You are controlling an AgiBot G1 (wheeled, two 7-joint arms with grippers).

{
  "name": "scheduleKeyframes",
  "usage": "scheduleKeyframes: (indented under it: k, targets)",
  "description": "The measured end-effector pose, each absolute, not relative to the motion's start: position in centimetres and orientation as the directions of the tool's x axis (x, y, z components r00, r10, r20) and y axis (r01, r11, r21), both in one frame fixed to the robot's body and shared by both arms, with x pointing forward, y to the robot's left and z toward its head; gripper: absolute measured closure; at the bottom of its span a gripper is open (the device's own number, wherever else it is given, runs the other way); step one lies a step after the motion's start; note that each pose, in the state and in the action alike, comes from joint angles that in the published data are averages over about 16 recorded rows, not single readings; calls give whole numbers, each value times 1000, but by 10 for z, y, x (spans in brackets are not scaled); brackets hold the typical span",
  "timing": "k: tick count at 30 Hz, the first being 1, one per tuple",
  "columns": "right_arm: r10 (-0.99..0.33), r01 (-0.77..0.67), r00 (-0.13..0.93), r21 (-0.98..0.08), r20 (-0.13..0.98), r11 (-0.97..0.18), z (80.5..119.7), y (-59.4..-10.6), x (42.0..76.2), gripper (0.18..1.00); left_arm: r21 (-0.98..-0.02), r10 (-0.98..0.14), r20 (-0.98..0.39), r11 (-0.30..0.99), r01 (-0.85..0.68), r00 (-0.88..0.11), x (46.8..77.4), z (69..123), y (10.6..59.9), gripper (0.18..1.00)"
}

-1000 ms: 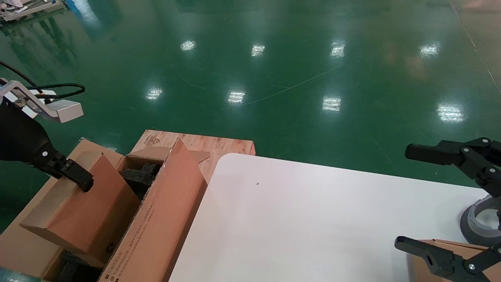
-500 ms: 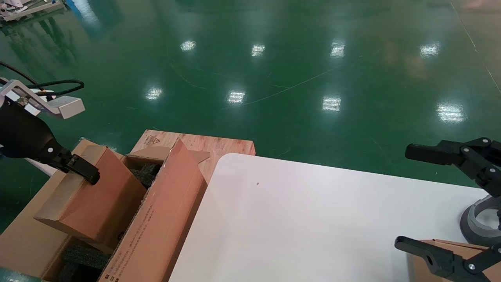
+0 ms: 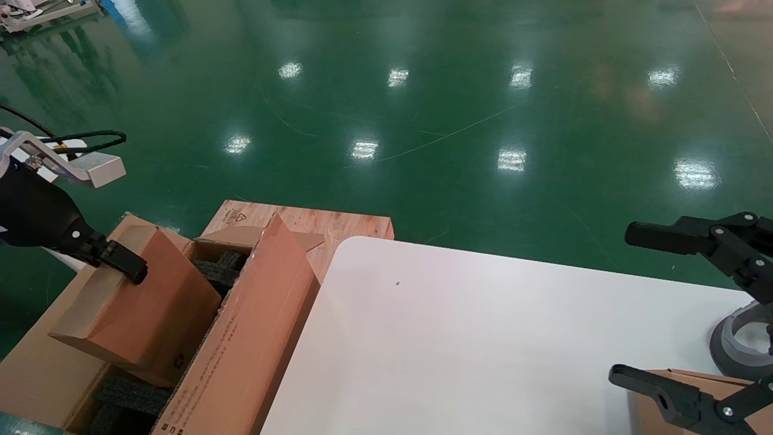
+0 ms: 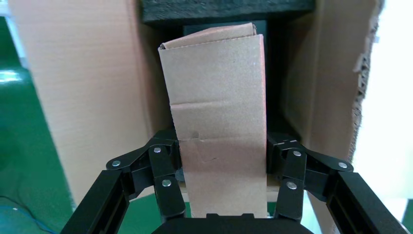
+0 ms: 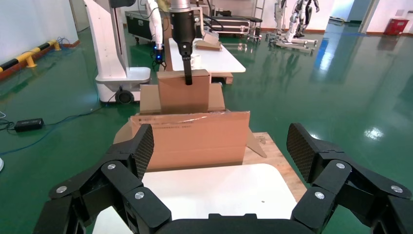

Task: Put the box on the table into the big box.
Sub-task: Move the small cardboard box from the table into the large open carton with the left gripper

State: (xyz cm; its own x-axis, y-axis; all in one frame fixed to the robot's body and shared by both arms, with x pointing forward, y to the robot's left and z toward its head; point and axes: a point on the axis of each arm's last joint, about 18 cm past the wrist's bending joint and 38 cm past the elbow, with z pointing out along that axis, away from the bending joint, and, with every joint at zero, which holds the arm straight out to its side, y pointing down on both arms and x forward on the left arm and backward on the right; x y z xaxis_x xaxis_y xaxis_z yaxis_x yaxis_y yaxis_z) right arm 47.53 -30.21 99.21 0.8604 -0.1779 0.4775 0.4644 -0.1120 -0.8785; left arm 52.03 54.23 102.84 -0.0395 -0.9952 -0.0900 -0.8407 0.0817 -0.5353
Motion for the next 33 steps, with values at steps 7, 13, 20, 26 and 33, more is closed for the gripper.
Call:
scheduleKeyframes:
  k: [7,13,20,26,33]
  targets:
    - [-178,464,860,-879,477,-112,992,-302,475,178,-549,-994,-109,78,-832,-20,524,1026,551,771]
    - [-178,464,860,-879,477,-112,992,-302,475,178,-554,-993,-121,72,-830,-5,526,1021,558,771]
    - [-178,464,860,-879,477,-112,992,-302,475,178,-551,-991,-133,64,-832,11,527,1014,565,772]
    - [-178,464,860,-879,477,-112,992,-302,475,178,-548,-988,-151,64,-834,24,529,1009,571,772]
    - [-178,464,860,-879,477,-112,992,-302,475,178,-546,-983,-183,77,-834,29,534,1004,576,772]
